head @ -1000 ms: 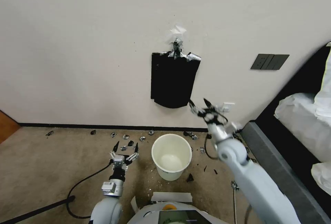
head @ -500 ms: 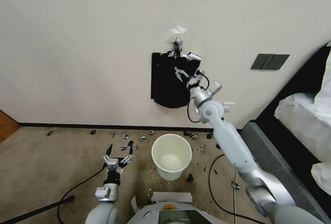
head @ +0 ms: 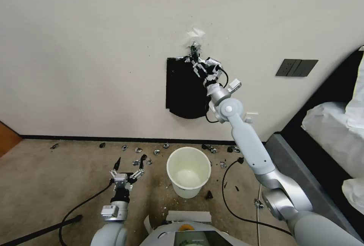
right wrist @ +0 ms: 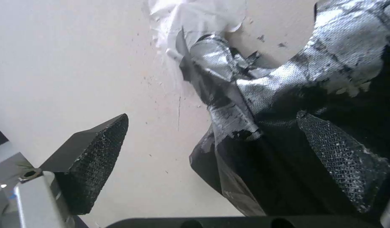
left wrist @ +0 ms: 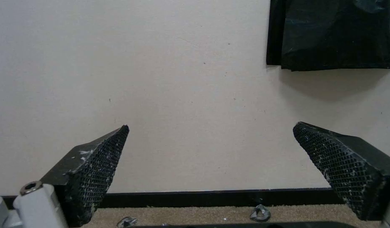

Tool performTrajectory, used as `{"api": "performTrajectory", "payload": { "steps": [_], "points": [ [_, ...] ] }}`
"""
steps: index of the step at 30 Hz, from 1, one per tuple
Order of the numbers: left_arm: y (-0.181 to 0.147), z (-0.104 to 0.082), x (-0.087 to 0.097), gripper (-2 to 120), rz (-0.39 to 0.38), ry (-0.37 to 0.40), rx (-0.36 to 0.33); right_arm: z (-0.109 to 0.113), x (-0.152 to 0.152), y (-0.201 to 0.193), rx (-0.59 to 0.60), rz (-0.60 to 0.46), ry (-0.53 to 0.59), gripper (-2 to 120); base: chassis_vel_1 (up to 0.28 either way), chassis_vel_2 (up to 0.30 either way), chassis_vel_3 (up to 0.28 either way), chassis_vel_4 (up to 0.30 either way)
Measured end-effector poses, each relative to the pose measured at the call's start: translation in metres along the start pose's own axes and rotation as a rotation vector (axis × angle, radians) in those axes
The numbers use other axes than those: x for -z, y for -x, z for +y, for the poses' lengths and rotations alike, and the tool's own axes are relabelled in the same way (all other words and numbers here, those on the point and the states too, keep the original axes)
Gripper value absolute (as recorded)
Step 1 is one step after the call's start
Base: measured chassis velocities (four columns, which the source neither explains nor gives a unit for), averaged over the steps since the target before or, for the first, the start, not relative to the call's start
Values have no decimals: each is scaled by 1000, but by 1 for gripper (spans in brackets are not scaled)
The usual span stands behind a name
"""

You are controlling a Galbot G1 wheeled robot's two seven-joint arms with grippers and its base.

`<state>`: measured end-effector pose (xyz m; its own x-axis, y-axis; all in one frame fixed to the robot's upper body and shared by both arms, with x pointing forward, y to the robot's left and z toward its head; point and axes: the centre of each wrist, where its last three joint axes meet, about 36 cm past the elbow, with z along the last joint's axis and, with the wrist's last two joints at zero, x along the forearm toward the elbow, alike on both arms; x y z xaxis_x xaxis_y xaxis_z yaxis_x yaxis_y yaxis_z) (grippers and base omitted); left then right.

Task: Place a trash bag onto the trash bin.

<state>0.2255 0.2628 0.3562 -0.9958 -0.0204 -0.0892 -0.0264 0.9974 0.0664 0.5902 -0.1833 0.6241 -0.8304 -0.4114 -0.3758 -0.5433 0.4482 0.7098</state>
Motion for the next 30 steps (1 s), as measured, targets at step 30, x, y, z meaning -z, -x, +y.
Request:
{"api": "performTrajectory", "payload": {
  "steps": [30],
  "points": [
    [6, -1, 2, 100, -19, -21, 5, 3, -3, 34, 45, 27, -11, 100, 0, 0, 0, 0]
  ]
}}
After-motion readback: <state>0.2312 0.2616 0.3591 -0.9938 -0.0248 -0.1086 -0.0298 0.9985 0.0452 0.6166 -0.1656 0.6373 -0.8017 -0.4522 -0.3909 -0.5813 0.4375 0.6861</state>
